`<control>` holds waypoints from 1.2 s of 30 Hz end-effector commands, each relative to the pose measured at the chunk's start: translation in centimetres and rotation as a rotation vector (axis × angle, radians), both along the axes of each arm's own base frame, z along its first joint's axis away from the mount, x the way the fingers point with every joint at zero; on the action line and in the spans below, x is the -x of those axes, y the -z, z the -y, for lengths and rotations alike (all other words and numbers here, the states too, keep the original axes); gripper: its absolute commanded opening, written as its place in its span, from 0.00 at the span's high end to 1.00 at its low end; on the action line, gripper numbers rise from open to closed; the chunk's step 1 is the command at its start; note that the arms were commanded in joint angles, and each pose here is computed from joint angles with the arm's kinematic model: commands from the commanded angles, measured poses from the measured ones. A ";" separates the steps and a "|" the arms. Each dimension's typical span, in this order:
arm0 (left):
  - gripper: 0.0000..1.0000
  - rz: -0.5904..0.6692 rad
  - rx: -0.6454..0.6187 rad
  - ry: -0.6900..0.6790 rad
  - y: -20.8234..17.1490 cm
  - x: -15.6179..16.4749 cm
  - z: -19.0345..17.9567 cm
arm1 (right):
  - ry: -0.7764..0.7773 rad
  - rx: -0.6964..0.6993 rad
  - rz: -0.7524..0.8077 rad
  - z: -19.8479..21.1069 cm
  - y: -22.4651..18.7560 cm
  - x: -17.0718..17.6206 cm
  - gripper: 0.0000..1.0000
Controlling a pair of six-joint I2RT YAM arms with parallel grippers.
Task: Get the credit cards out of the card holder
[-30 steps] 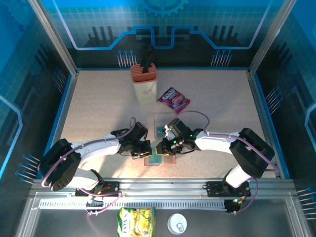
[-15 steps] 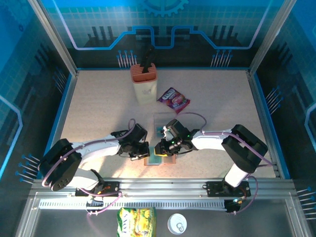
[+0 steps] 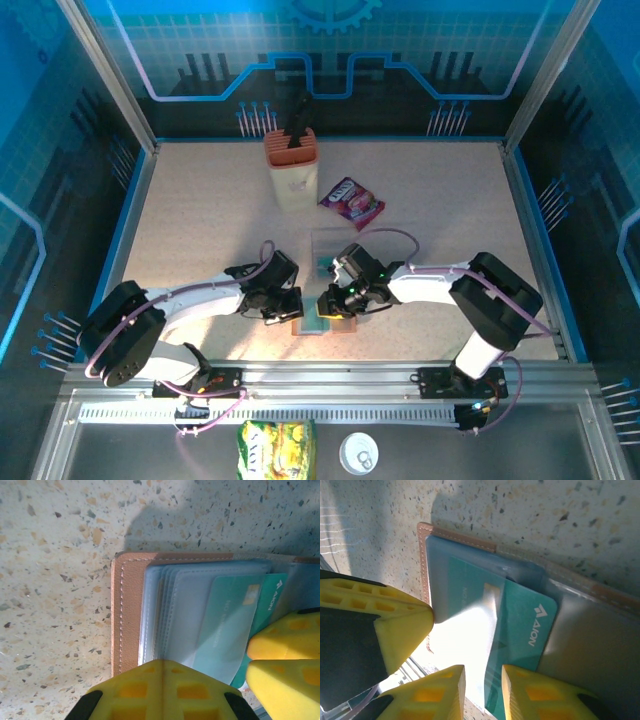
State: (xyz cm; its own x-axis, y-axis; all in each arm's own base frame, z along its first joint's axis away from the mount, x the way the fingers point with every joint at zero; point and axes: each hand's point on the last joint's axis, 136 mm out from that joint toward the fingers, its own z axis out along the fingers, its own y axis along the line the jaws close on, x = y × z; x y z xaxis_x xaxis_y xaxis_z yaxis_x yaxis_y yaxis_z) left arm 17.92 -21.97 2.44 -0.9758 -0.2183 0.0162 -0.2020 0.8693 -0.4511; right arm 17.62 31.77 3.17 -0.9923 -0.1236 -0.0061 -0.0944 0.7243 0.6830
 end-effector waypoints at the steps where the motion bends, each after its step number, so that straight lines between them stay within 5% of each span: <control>1: 1.00 -0.024 -0.075 0.018 0.9 1.0 -1.5 | -0.001 0.033 0.016 0.6 -0.3 -0.3 0.74; 17: 1.00 0.063 -0.011 0.067 -4.0 -1.4 1.4 | 0.029 0.001 0.031 1.6 -1.7 -0.5 0.72; 36: 1.00 -0.003 -0.165 0.099 -0.2 -0.6 1.1 | 0.045 -0.024 -0.015 2.0 -0.3 -0.4 0.72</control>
State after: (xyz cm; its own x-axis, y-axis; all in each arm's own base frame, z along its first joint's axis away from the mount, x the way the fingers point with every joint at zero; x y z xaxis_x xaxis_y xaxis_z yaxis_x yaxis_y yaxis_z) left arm 19.05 -23.71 3.21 -0.9903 -0.1381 -0.0118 -0.1249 0.9262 -0.3558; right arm 18.21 30.00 4.13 -0.9962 -0.0833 -0.0246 -0.0770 0.7158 0.6940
